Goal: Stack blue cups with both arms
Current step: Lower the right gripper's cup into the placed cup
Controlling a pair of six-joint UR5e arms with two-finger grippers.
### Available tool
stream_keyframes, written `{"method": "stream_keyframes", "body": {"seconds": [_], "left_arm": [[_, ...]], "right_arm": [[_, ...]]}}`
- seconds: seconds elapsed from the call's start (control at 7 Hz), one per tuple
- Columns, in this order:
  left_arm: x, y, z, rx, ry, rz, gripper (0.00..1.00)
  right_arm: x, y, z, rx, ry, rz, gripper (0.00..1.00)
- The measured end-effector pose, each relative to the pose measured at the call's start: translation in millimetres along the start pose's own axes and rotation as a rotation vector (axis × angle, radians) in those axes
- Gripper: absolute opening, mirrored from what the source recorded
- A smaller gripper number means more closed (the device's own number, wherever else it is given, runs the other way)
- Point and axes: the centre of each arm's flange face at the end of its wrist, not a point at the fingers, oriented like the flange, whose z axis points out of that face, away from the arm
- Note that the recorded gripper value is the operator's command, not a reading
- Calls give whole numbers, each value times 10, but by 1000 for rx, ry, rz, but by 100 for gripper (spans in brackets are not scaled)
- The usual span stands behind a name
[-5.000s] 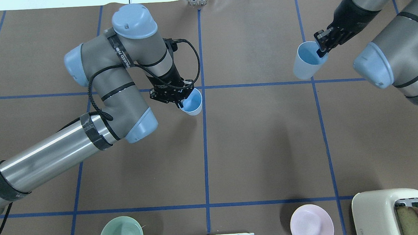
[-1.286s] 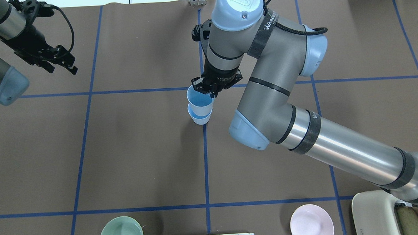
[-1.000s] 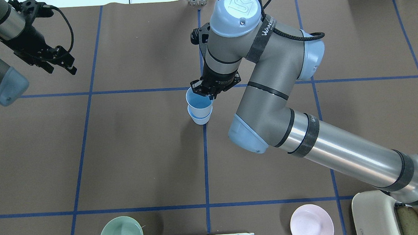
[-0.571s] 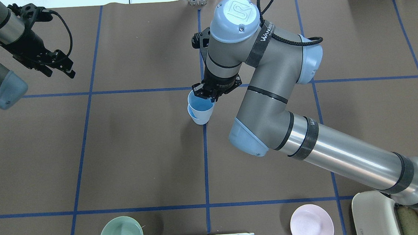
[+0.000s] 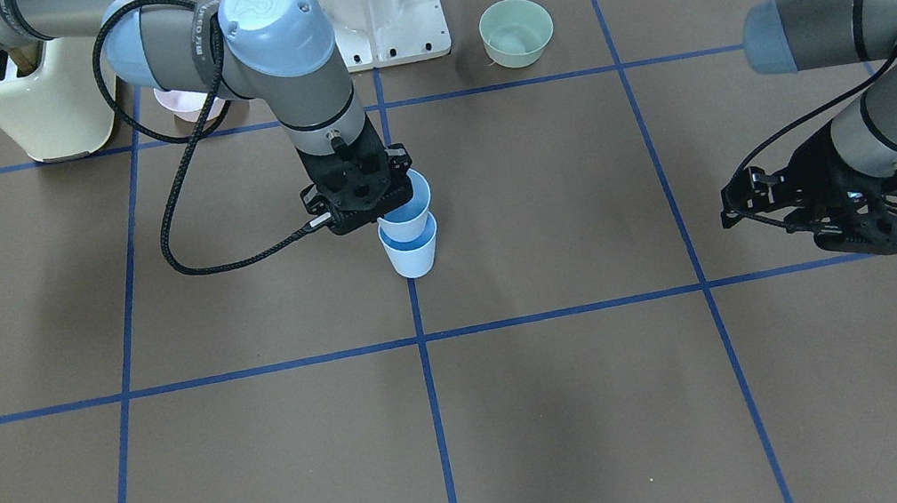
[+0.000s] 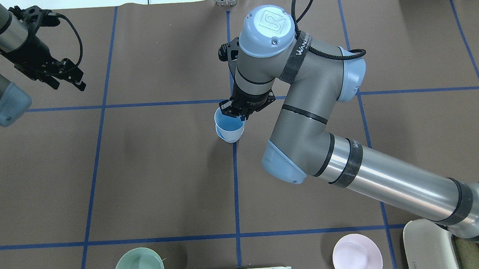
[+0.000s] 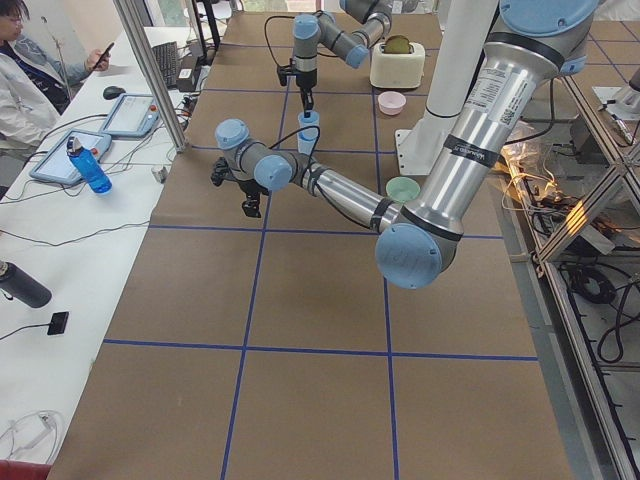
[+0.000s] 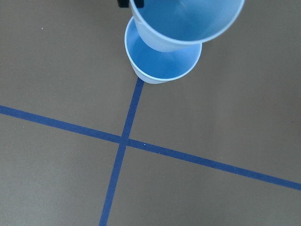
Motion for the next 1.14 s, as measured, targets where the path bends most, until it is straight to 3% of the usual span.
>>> {"method": "stream_keyframes", "body": {"seconds": [1.14], "left_arm": [[5, 3, 8, -1, 0, 0, 86]], "right_arm": [[103, -170, -52, 35, -7, 13, 0]]}}
